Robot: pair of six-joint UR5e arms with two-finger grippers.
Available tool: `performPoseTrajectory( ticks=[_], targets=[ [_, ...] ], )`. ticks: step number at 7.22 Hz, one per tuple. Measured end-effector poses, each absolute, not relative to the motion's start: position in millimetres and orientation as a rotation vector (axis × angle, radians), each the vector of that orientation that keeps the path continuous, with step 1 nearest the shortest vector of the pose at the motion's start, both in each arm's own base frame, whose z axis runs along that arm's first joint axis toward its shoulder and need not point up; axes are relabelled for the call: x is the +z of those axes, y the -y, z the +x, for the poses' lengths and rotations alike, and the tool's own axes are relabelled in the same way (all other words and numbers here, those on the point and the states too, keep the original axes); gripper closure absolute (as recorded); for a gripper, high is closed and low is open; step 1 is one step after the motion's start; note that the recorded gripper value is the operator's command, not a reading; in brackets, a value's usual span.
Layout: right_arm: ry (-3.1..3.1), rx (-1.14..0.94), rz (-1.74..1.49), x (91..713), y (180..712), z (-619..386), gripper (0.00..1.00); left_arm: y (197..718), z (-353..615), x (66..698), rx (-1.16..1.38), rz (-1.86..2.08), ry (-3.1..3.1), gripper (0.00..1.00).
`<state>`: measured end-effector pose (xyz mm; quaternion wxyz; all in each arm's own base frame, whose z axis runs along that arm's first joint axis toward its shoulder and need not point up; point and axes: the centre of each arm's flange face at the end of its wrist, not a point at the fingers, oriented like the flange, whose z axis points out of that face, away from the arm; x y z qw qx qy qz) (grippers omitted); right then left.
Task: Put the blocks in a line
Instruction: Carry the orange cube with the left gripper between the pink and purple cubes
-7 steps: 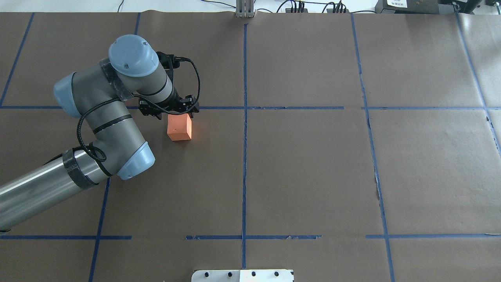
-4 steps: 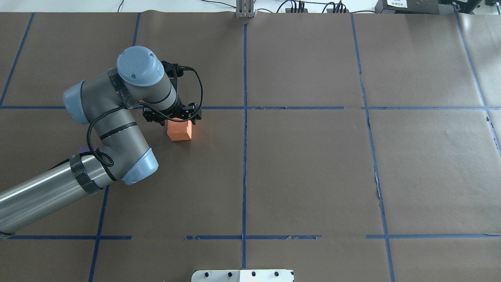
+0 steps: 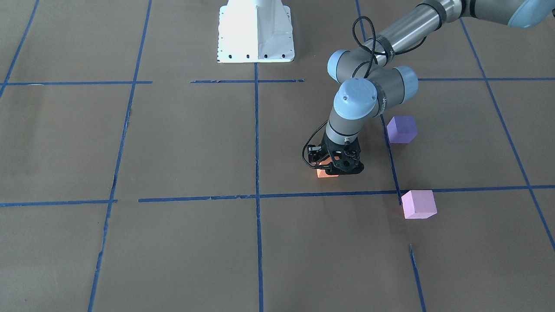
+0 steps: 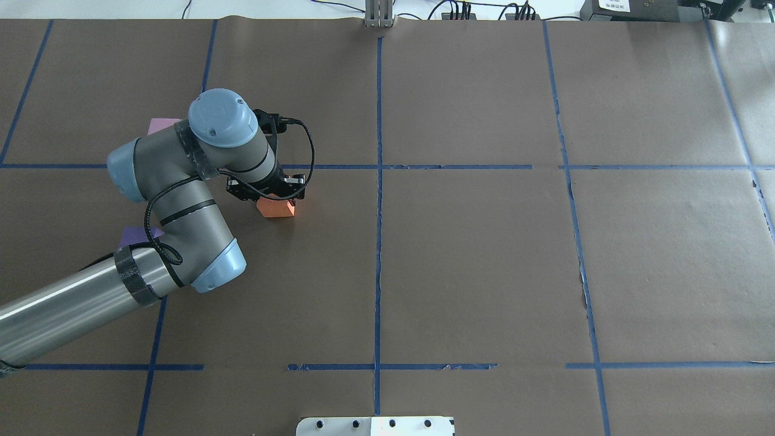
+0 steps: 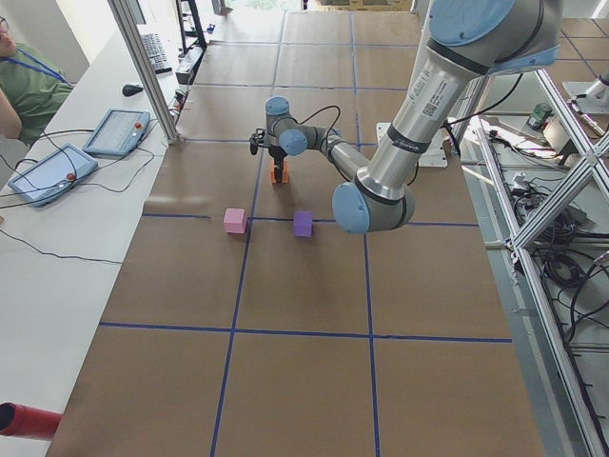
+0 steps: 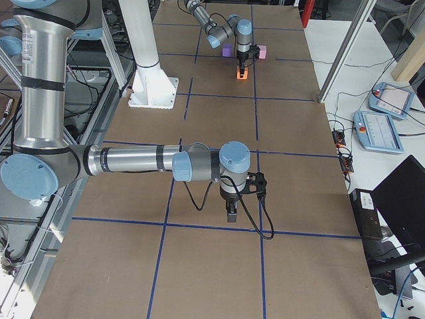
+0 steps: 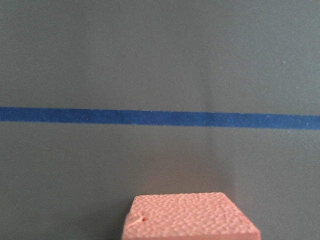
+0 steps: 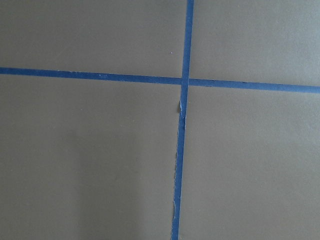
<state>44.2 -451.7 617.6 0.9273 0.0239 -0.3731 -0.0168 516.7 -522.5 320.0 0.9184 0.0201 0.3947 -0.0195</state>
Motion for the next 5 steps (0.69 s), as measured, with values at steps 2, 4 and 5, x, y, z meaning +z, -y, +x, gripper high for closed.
performPoseTrajectory(
  ticks=[2,4,5],
  targets=[
    [0.765,-0.034,0.049,618,452,44,0.0,523,482,329,-0.028,0.022,-0.831,0.97],
    [0.765,-0.034,0.049,618,452,44,0.0,532,407,359,0.023,0.044,-0.789,0.97],
    [0.765,-0.034,0.049,618,452,44,0.0,537,377,386,0.049,0.052,-0.757,0.97]
  ],
)
